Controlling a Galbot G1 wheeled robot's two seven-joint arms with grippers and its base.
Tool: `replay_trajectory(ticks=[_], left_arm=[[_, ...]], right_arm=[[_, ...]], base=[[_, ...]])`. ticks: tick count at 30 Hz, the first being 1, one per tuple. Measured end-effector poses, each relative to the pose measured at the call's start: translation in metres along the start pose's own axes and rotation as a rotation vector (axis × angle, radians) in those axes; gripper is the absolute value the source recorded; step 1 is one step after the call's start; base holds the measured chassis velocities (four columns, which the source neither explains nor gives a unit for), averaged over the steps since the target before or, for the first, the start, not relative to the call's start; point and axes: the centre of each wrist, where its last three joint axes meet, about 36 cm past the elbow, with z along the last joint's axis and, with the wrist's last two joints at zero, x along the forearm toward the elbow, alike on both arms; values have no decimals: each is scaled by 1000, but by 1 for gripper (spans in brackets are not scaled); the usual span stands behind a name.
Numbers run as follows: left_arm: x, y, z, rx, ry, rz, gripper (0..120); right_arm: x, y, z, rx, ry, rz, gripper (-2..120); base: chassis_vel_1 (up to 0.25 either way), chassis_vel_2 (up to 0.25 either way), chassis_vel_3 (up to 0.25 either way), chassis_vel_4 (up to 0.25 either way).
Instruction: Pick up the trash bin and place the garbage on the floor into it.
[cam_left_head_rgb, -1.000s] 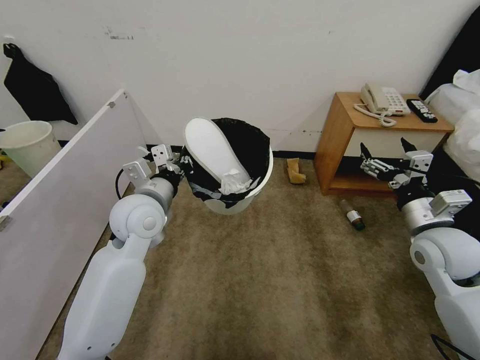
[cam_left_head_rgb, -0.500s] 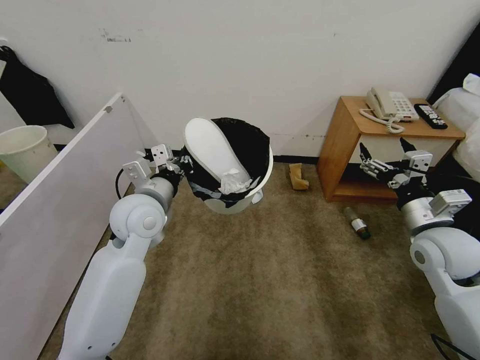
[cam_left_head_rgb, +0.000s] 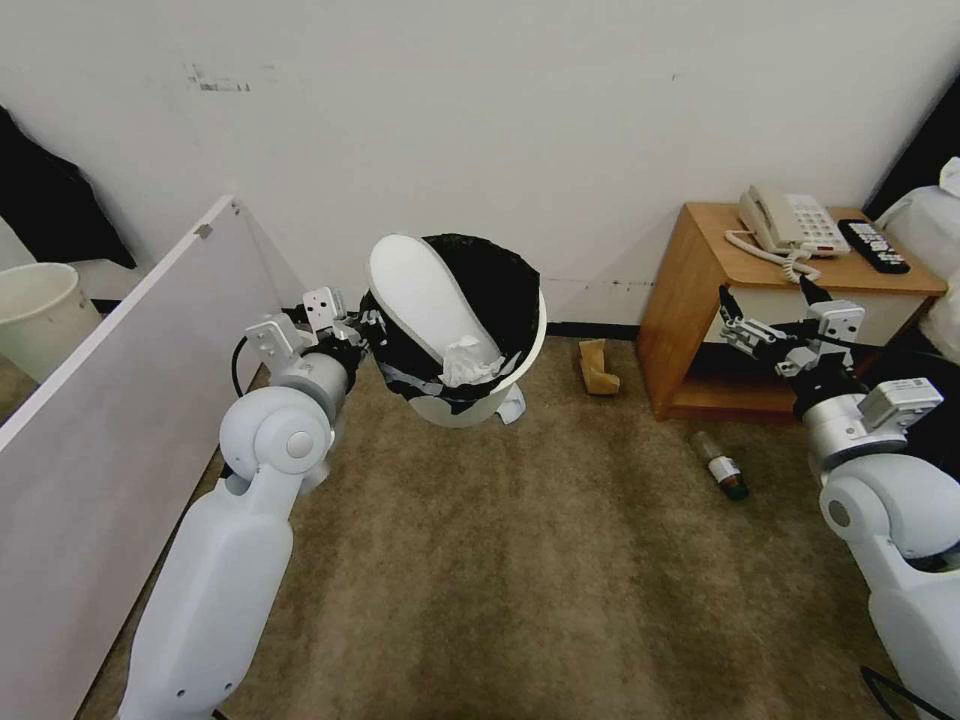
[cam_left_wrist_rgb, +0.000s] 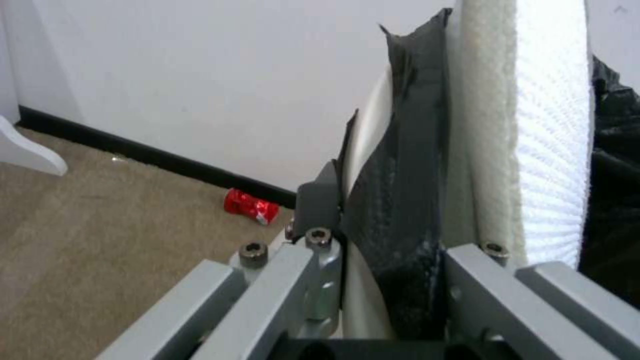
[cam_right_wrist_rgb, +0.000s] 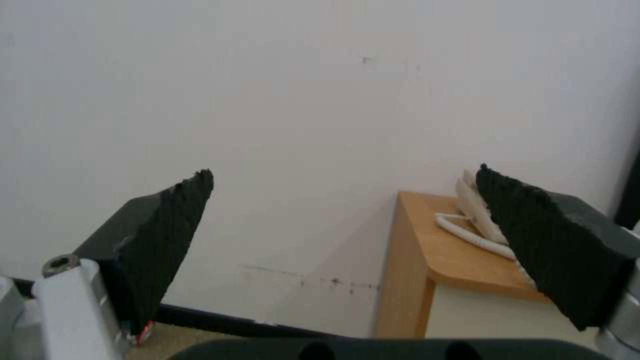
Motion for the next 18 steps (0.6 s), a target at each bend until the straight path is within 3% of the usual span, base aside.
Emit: replay_trajectory(ticks=[18], left_arm=[[0, 1, 0, 0, -1, -1, 4]], right_arm=[[0, 0, 0, -1, 4, -4, 100]], base=[[-89, 83, 82, -74]])
